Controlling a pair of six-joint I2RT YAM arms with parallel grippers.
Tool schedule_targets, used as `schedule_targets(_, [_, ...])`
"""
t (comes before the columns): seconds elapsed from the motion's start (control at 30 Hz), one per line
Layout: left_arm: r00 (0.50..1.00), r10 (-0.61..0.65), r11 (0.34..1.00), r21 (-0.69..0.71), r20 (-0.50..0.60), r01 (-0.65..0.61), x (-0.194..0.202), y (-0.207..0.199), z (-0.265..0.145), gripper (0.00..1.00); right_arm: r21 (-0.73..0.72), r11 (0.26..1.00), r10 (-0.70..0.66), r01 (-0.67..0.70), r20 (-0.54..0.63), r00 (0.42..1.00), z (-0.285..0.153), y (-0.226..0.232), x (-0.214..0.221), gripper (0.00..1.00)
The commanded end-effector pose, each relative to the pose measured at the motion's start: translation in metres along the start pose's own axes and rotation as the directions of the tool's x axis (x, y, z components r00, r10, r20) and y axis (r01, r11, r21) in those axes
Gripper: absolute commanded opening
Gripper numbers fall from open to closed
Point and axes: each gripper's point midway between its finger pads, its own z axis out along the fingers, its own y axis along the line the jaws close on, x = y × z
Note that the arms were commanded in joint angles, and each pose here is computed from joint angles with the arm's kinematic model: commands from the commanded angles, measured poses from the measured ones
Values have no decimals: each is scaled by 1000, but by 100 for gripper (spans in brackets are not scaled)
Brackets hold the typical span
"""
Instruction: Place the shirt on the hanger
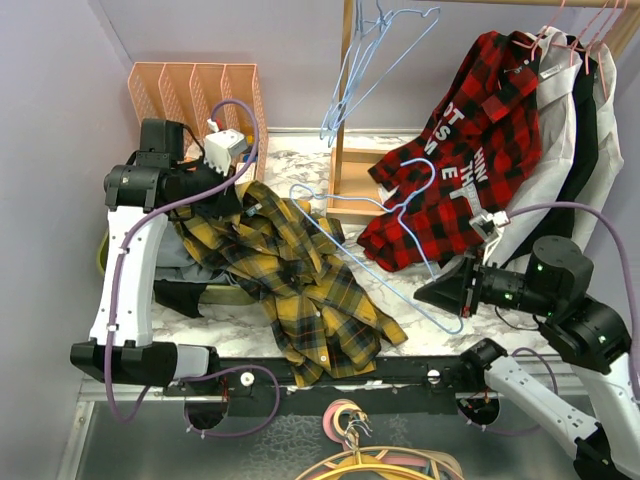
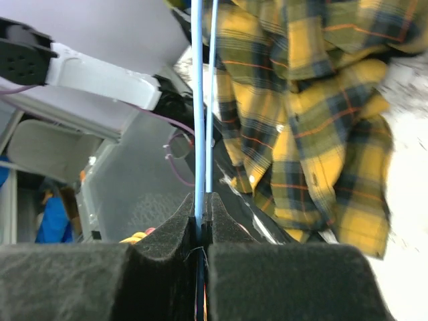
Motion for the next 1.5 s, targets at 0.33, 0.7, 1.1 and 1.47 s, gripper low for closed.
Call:
schedule_targets(0.33, [992, 118, 990, -79, 51, -114, -6, -19, -47, 1, -321, 942, -109, 92, -34, 993, 51, 27, -27, 1])
schedule_targets(0.7, [989, 128, 988, -90, 72, -122, -14, -21, -54, 2, -341, 937, -102, 73, -68, 993, 83, 6, -22, 1])
schedule_targets(1.1, [983, 123, 992, -1, 133, -124, -33, -39, -58, 3, -397, 910, -156, 119, -63, 986, 143, 6, -40, 1])
schedule_targets(1.47, [990, 96, 994, 37, 103, -100, -24, -39, -48, 4, -417, 895, -209, 161, -72, 975, 206, 18, -41, 1])
